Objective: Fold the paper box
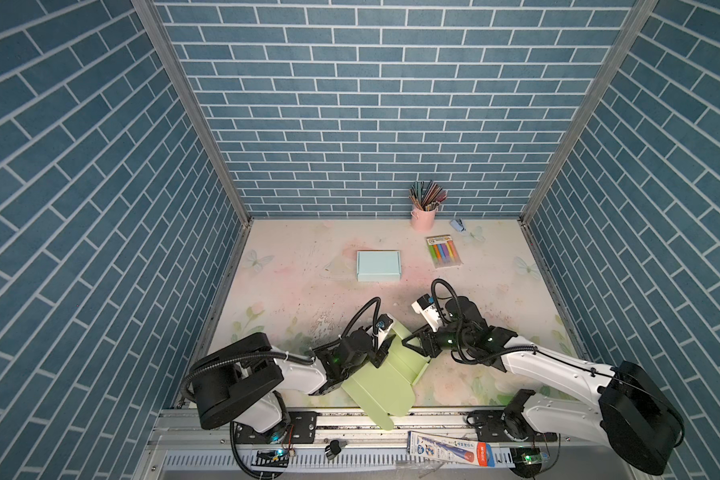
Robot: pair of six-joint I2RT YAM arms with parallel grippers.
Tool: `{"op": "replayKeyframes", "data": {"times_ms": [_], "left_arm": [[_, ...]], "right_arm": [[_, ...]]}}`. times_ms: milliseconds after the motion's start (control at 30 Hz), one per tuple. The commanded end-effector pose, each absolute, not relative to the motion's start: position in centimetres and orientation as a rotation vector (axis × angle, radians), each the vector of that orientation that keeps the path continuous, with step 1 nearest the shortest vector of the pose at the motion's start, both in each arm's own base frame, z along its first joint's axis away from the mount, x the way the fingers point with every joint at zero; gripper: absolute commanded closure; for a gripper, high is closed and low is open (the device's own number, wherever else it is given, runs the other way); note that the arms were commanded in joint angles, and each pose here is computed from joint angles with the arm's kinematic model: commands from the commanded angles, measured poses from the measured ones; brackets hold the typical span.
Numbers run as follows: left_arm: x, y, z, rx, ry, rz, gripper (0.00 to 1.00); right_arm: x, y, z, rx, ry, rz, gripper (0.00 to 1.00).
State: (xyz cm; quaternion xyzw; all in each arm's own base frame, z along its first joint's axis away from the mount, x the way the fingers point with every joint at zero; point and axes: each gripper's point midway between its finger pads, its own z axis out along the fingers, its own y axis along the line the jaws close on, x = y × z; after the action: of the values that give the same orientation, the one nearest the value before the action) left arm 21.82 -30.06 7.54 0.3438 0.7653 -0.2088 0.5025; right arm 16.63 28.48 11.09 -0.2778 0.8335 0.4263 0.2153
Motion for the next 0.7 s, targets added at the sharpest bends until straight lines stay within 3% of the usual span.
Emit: {"op": "replayKeyframes", "data": {"times_ms": [0, 200, 667], "left_arm": [[21.35, -30.08, 7.71, 0.878, 1.844, -0.494, 0.62], [21.37, -29.61, 8.11, 0.915, 1.848, -0.477, 0.64], [21.60, -30.25, 8.22, 0.912, 1.856, -0.520, 0.96]], "right_arm": [[16.75, 29.10, 12.14, -0.811, 2.255, 1.195, 0.62], [16.64, 28.96, 12.03, -0.817, 2.253, 1.189, 0.62], [16.62, 28.90, 12.78, -0.837, 2.220, 1.183, 0.62]]}}
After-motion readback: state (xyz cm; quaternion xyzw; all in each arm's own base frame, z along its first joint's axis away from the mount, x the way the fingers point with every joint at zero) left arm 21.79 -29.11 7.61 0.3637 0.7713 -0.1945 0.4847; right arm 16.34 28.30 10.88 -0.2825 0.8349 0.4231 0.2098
